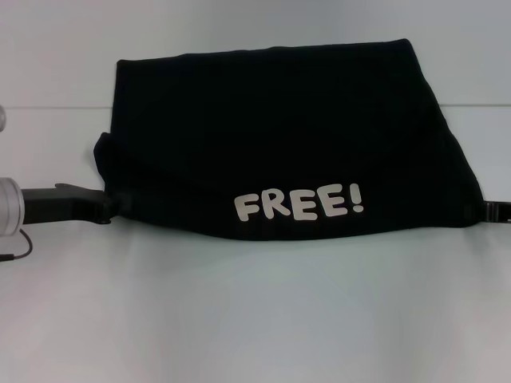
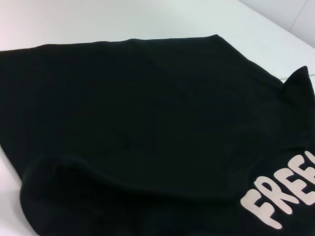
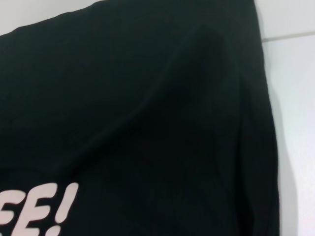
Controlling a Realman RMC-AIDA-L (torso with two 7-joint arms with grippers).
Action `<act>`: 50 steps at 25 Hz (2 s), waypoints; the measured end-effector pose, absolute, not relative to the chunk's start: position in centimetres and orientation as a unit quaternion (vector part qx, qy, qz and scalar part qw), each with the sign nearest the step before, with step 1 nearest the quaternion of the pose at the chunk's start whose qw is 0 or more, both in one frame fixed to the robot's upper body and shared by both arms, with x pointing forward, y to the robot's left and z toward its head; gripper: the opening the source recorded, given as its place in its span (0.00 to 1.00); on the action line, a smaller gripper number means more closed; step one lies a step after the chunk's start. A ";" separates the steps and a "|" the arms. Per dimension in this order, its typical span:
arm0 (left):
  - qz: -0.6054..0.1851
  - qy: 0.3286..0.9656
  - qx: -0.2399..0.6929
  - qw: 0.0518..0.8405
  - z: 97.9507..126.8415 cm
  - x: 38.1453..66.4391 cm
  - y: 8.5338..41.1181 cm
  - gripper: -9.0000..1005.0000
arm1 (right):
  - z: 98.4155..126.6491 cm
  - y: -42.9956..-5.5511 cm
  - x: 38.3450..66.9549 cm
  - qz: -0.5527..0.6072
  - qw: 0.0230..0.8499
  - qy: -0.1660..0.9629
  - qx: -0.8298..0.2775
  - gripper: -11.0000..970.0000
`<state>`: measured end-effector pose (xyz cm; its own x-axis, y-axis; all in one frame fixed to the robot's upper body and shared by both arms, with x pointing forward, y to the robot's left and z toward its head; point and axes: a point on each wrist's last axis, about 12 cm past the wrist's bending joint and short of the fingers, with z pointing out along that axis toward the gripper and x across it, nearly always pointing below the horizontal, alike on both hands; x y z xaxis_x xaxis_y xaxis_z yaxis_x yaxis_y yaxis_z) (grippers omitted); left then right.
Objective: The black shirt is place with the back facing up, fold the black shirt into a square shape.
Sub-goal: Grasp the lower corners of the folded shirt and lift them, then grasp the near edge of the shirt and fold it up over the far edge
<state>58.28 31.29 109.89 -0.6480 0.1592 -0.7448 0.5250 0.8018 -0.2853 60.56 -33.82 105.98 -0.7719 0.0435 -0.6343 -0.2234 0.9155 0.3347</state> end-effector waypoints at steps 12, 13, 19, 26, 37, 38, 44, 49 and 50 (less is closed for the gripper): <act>-0.294 0.863 0.211 0.353 111.3 56.0 32.4 0.01 | 106.0 -36.4 54.7 0.297 0.330 0.893 -0.076 0.06; -0.299 0.862 0.211 0.350 111.4 55.7 32.5 0.01 | 105.9 -36.6 54.2 0.303 0.328 0.892 -0.078 0.06; -0.335 0.855 0.230 0.322 111.8 53.5 33.3 0.01 | 105.6 -37.8 50.5 0.338 0.319 0.879 -0.106 0.06; -0.371 0.846 0.245 0.293 112.0 51.1 33.7 0.01 | 105.8 -38.9 47.1 0.367 0.309 0.868 -0.131 0.06; -0.428 0.830 0.245 0.261 112.3 48.2 34.6 0.02 | 105.6 -40.0 43.3 0.393 0.298 0.859 -0.139 0.06; -0.428 0.831 0.245 0.257 112.2 48.1 34.7 0.02 | 105.6 -39.9 43.1 0.396 0.294 0.858 -0.142 0.06; -0.433 0.833 0.245 0.241 112.1 48.0 34.5 0.03 | 105.6 -40.1 42.2 0.406 0.285 0.857 -0.143 0.06; -0.432 0.824 0.266 0.253 113.1 50.0 33.7 0.04 | 106.8 -40.9 43.9 0.388 0.334 0.846 -0.150 0.06; -0.430 0.823 0.268 0.257 113.3 50.5 33.6 0.04 | 107.2 -41.1 44.5 0.384 0.344 0.843 -0.151 0.06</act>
